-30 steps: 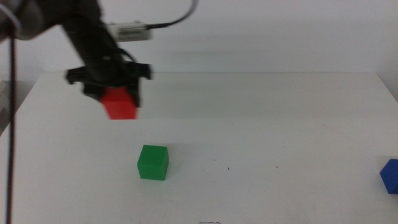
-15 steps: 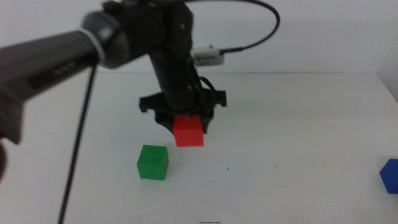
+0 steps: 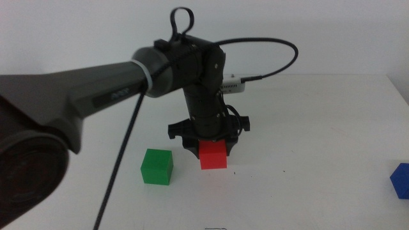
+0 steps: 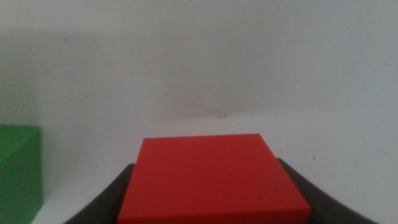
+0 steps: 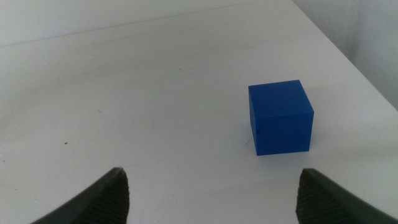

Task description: Stack red cubes first, then green, then blue cubes in a specific spot.

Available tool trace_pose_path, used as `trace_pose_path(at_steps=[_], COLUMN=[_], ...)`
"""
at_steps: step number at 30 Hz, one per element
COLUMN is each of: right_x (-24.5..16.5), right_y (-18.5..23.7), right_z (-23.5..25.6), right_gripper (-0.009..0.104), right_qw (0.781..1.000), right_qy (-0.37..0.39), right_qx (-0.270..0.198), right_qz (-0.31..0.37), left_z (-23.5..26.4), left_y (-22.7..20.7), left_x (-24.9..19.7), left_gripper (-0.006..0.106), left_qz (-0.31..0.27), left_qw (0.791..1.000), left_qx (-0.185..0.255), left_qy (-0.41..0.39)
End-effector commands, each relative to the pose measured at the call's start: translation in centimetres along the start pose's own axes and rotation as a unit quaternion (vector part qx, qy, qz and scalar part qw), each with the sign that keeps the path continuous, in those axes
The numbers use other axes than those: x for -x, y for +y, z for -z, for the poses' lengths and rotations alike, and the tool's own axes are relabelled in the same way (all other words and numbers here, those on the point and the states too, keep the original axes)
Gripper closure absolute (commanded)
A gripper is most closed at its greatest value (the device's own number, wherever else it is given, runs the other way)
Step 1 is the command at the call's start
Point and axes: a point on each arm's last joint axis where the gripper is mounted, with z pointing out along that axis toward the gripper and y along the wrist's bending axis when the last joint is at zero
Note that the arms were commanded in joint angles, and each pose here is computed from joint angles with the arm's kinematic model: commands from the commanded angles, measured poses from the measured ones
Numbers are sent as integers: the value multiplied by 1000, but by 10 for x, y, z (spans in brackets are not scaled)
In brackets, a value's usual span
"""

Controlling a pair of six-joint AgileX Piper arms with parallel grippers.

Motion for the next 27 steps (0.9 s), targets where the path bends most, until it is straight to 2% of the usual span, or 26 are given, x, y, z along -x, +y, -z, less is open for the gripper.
trace_pose_path(at_steps=[1, 27], right_x=[7, 7], right_y=[1, 1], right_z=[2, 2], right_gripper=[21, 21], right_qw=[999, 999], right_qy=[-39, -39], right_qx=[5, 5], right_qz=[14, 14], left_z=[25, -20], left_y=[-12, -21], left_x=[3, 3], left_gripper=[82, 82], left_qz=[2, -6], left_qw=[999, 1000], left_qx=[-37, -17], left_qy=[-36, 16])
